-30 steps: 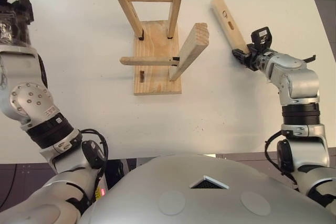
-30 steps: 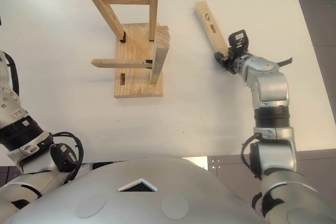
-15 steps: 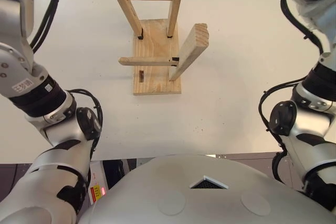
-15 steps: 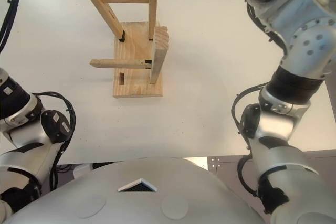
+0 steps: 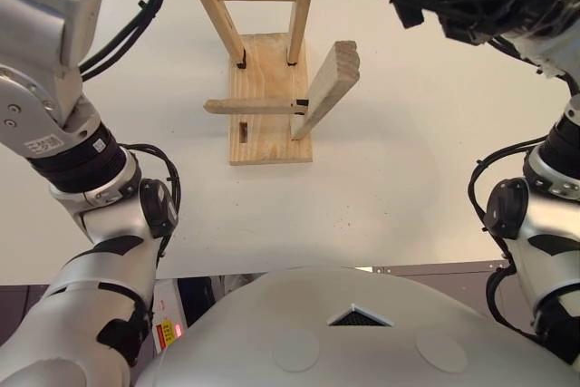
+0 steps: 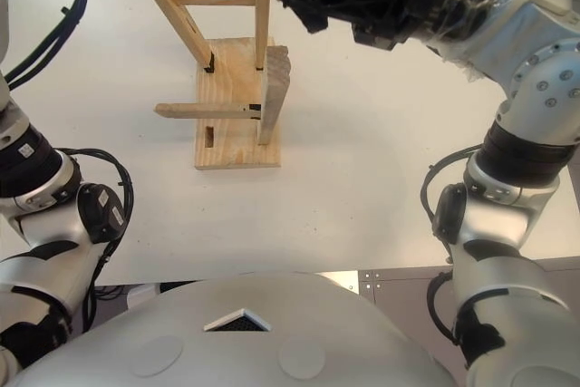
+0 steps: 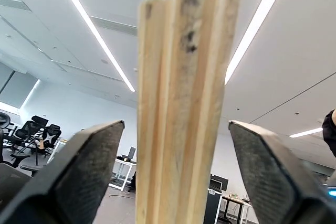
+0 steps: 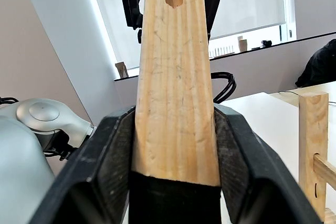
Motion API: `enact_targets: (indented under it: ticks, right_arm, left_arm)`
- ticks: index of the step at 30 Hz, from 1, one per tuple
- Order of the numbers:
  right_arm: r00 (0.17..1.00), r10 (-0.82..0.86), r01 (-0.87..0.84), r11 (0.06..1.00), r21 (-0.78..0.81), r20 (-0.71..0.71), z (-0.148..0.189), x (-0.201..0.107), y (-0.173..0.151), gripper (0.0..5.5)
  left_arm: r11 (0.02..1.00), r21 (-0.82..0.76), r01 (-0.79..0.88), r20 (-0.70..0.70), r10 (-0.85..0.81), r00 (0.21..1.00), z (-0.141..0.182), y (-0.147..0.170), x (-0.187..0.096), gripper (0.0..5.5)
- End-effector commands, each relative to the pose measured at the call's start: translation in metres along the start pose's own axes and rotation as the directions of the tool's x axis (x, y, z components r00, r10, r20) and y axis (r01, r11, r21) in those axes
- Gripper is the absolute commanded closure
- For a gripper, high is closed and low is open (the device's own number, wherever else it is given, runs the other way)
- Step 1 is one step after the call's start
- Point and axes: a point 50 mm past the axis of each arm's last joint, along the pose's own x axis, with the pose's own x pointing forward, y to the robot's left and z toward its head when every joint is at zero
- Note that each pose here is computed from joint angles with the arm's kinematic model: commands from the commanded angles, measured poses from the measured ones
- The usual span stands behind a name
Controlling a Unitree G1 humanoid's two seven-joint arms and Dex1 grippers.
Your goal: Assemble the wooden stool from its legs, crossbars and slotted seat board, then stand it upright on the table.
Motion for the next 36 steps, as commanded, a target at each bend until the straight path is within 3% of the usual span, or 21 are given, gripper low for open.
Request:
enact_targets:
  ticks: [1,9,14,15,20,25,28,31,36]
  right_arm:
    - [0.999,0.015,-0.014,1.000,0.012,-0.050,-0.001,-0.002,0.002,3.46]
    - [0.997,0.000,0.001,1.000,0.006,-0.074,-0.005,-0.005,-0.002,3.46]
    - [0.996,-0.022,0.020,0.999,-0.027,-0.089,-0.006,-0.003,-0.005,3.46]
    - [0.995,-0.035,0.032,0.999,-0.028,-0.097,-0.007,-0.003,-0.007,3.09]
    - [0.989,-0.073,0.070,0.997,-0.026,-0.129,-0.013,-0.002,-0.012,2.30]
    - [0.978,-0.124,0.114,0.991,-0.065,-0.166,-0.016,-0.007,-0.017,1.53]
    - [0.978,-0.086,0.074,0.995,-0.064,-0.193,-0.020,-0.006,-0.012,1.49]
    - [0.975,-0.050,0.042,0.998,-0.041,-0.215,-0.022,-0.008,-0.008,1.49]
    - [0.958,-0.036,0.029,0.999,-0.028,-0.283,-0.032,-0.009,-0.008,1.49]
  left_arm:
    - [1.000,-0.004,-0.002,0.026,0.002,1.000,0.008,0.000,-0.005,2.25]
    - [0.999,-0.007,0.031,0.023,-0.031,0.999,0.010,-0.004,-0.012,3.36]
    - [0.999,0.044,0.010,0.049,-0.012,0.999,0.020,0.000,-0.017,3.37]
    - [0.998,0.060,-0.005,0.066,0.001,0.998,0.024,0.003,-0.020,3.37]
    - [0.993,0.110,-0.034,0.133,0.019,0.991,0.041,0.005,-0.030,3.47]
    - [0.948,0.288,-0.135,0.143,0.097,0.985,0.072,0.001,-0.053,3.48]
    - [0.910,0.362,-0.201,0.117,0.170,0.979,0.078,0.003,-0.071,3.48]
    - [0.875,0.403,-0.268,0.099,0.250,0.963,0.073,0.013,-0.089,3.48]
    - [0.808,0.437,-0.394,-0.003,0.440,0.898,0.037,0.051,-0.126,3.48]
